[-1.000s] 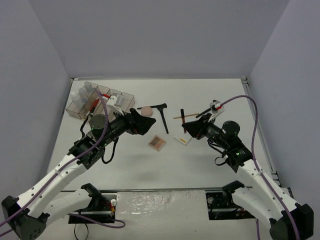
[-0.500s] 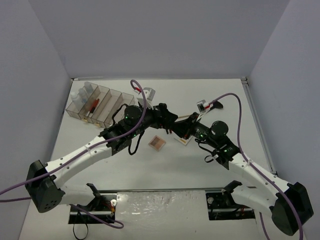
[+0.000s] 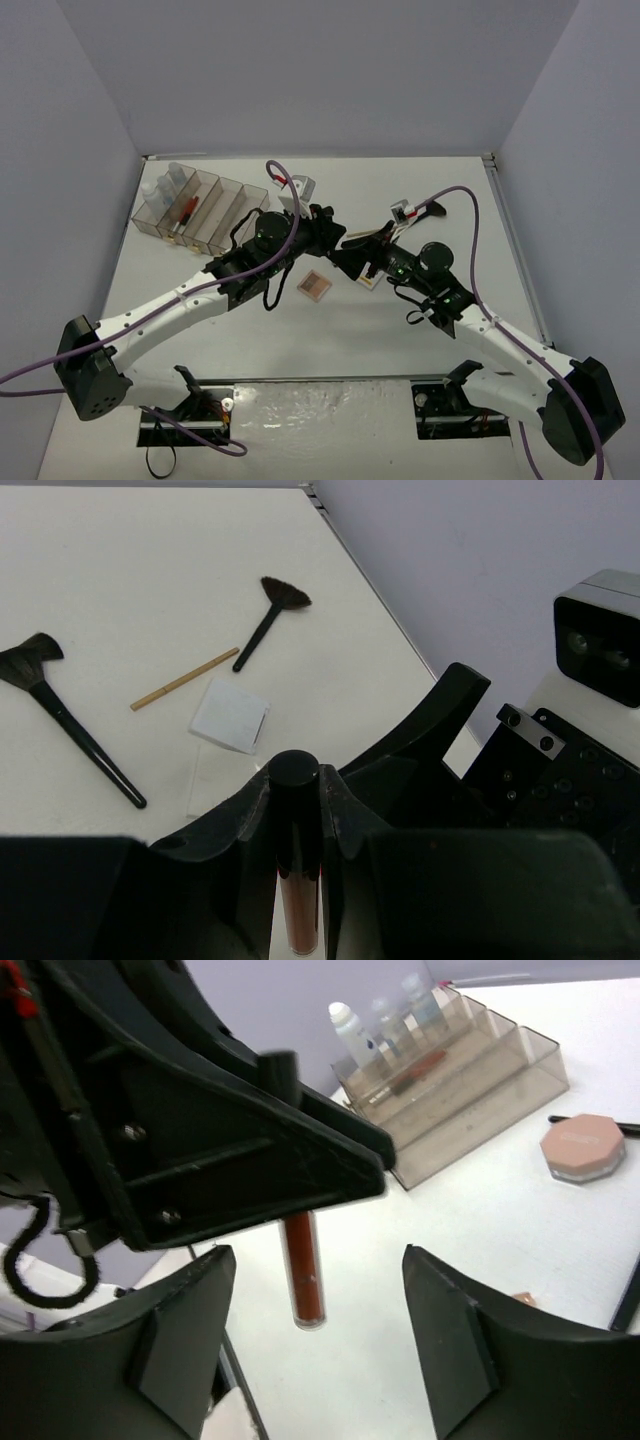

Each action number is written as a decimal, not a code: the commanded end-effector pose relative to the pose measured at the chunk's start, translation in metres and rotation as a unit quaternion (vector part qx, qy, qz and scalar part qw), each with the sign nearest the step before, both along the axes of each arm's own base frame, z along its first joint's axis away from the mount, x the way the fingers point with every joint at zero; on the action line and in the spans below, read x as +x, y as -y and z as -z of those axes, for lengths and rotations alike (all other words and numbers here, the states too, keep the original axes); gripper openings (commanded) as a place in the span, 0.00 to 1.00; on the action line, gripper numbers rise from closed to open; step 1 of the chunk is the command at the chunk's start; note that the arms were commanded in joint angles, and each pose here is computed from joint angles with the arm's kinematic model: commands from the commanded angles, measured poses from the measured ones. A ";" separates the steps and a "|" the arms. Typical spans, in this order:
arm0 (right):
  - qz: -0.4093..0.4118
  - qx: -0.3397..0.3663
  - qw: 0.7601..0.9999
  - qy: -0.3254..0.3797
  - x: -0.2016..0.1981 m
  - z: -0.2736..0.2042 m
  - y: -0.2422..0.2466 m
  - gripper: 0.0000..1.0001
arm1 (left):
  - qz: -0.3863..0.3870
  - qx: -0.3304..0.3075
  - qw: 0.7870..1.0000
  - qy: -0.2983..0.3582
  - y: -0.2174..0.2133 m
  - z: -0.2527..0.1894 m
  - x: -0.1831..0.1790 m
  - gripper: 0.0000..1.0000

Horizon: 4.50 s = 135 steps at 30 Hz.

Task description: Organize the makeup

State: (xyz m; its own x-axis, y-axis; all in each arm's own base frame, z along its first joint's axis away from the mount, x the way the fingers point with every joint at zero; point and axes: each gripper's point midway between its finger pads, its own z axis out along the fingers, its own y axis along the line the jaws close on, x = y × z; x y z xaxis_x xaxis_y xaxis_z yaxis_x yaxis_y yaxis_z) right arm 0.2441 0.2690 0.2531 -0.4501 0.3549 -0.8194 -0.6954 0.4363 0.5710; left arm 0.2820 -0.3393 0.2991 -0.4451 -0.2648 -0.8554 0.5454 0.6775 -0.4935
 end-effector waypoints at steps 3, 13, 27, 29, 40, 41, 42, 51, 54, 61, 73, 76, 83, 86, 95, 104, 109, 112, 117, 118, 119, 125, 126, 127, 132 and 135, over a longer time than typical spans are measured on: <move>0.035 -0.071 0.997 0.009 0.014 0.010 0.007 0.98 | -0.056 0.065 0.994 0.064 -0.045 -0.030 0.022 0.00; 0.108 -0.232 0.967 0.006 0.027 0.049 0.050 1.00 | -0.230 0.336 0.913 0.006 -0.260 0.020 0.145 0.00; 0.040 -0.263 0.964 -0.008 0.006 0.087 0.044 1.00 | -0.268 0.448 0.845 -0.120 -0.407 0.108 0.267 0.00; 0.038 -0.268 0.963 -0.010 0.006 0.092 0.045 1.00 | -0.254 0.446 0.848 -0.132 -0.407 0.120 0.274 0.04; 0.037 -0.270 0.962 -0.013 0.005 0.094 0.046 1.00 | -0.232 0.442 0.852 -0.159 -0.399 0.128 0.262 0.73; 0.037 -0.270 0.962 -0.013 0.005 0.095 0.046 1.00 | -0.230 0.435 0.858 -0.149 -0.390 0.118 0.261 0.75; 0.036 -0.270 0.962 -0.014 0.005 0.095 0.046 1.00 | -0.225 0.429 0.864 -0.135 -0.377 0.106 0.260 0.76; 0.035 -0.243 0.969 -0.004 -0.001 0.071 0.044 1.00 | 0.004 0.407 0.913 0.026 -0.163 0.048 0.229 0.75; 0.035 -0.238 0.971 -0.003 -0.006 0.068 0.046 1.00 | 0.099 0.378 0.918 0.070 -0.083 0.050 0.208 0.72; 0.035 -0.232 0.972 -0.019 -0.014 0.071 0.050 1.00 | 0.198 0.331 0.920 0.070 0.018 0.091 0.198 0.64; 0.038 -0.209 0.976 -0.041 -0.028 0.070 0.055 1.00 | 0.220 0.319 0.921 0.049 0.082 0.164 0.197 0.55; 0.037 -0.206 0.977 -0.044 -0.032 0.070 0.056 1.00 | 0.215 0.315 0.923 0.043 0.085 0.173 0.199 0.53; 0.037 -0.204 0.977 -0.049 -0.036 0.071 0.058 1.00 | 0.220 0.324 0.919 0.044 0.093 0.194 0.196 0.48; 0.041 -0.204 0.977 -0.050 -0.035 0.070 0.059 1.00 | 0.225 0.343 0.911 0.034 0.092 0.213 0.192 0.46; 0.042 -0.204 0.977 -0.055 -0.036 0.072 0.059 1.00 | 0.242 0.353 0.904 0.005 0.089 0.235 0.181 0.39; 0.046 -0.204 0.976 -0.064 -0.036 0.077 0.061 1.00 | 0.243 0.374 0.895 0.003 0.079 0.236 0.176 0.00; 0.045 -0.199 0.977 -0.058 -0.039 0.074 0.062 1.00 | 0.210 0.363 0.907 0.046 0.079 0.187 0.192 0.00; 0.045 -0.195 0.978 -0.051 -0.040 0.071 0.062 1.00 | 0.181 0.345 0.918 0.072 0.074 0.149 0.201 0.00; 0.046 -0.190 0.980 -0.038 -0.042 0.065 0.064 1.00 | 0.094 0.308 0.941 0.099 0.040 0.071 0.208 0.00; 0.046 -0.190 0.980 -0.037 -0.043 0.065 0.064 1.00 | 0.078 0.304 0.944 0.100 0.030 0.058 0.206 0.00; 0.045 -0.190 0.980 -0.036 -0.043 0.065 0.064 1.00 | 0.056 0.304 0.946 0.097 0.014 0.049 0.206 0.00; 0.042 -0.193 0.980 -0.027 -0.043 0.062 0.064 1.00 | -0.085 0.318 0.942 0.063 -0.103 0.035 0.215 0.00; 0.042 -0.194 0.980 -0.026 -0.042 0.063 0.064 1.00 | -0.098 0.321 0.940 0.054 -0.123 0.039 0.212 0.00; 0.041 -0.195 0.980 -0.026 -0.042 0.063 0.064 1.00 | -0.109 0.324 0.939 0.043 -0.142 0.045 0.209 0.00; 0.040 -0.204 0.978 -0.024 -0.042 0.068 0.064 1.00 | -0.162 0.356 0.920 -0.002 -0.236 0.073 0.197 0.00; 0.040 -0.207 0.977 -0.023 -0.042 0.070 0.065 1.00 | -0.192 0.357 0.914 -0.028 -0.285 0.084 0.194 0.00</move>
State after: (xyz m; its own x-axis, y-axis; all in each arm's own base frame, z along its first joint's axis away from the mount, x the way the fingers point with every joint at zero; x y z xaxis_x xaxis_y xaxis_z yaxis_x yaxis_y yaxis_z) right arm 0.1987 0.2001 0.1744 -0.5189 0.0338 -0.8541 -0.5939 0.7044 0.3887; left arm 0.4761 -0.1058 0.2014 -0.5046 0.2450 -0.8279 0.2721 0.9551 0.1169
